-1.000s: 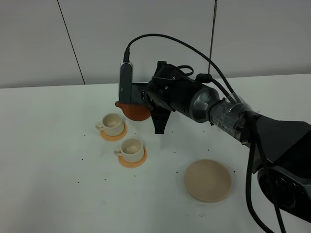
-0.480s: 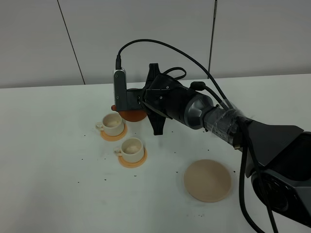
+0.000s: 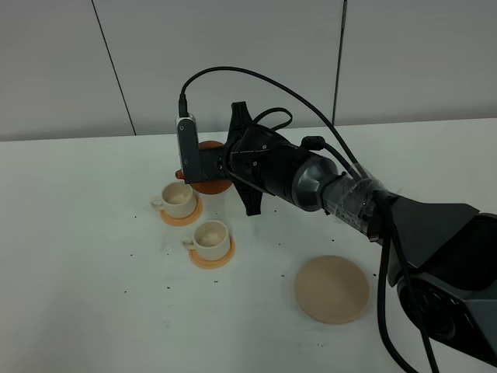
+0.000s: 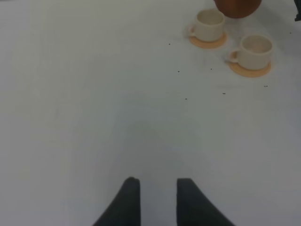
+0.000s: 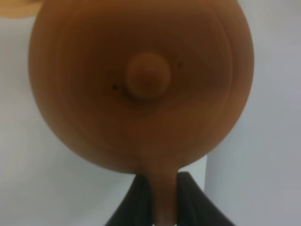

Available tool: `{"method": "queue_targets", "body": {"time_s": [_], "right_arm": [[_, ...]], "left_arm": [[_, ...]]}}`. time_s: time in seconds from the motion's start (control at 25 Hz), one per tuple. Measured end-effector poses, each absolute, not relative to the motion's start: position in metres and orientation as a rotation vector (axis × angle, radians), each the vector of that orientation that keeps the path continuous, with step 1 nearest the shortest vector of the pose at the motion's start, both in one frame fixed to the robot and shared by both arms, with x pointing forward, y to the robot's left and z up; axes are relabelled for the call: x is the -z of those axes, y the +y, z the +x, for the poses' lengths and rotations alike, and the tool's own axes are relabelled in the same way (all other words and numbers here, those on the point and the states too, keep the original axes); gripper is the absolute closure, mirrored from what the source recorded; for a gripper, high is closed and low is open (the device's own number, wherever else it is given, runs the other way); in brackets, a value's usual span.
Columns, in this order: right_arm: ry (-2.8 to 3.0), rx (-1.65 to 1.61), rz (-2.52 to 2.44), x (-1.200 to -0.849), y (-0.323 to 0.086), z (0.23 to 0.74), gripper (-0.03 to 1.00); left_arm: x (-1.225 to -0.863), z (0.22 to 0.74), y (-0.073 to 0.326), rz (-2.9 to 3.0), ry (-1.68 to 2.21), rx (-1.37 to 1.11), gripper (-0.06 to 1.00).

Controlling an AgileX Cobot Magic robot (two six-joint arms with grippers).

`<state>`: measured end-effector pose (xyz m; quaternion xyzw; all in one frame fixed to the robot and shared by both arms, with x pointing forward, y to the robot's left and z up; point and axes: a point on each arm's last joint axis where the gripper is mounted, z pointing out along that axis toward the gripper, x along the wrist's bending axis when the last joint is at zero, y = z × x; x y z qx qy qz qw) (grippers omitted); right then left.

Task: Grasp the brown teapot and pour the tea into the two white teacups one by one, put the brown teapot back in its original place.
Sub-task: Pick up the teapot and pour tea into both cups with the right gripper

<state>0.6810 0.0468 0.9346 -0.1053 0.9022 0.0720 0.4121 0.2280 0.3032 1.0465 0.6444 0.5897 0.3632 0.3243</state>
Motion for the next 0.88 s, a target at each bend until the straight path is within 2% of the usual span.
{"method": "queue_targets", "body": {"time_s": [0.88], "right_arm": [[2.219,-0.104,-0.339,-0.9324,0.0454,0.6841,0.87]], "left_arm": [[-1.0465,0.228,0.3032,1.69,1.547,-0.953,0.69]]}}
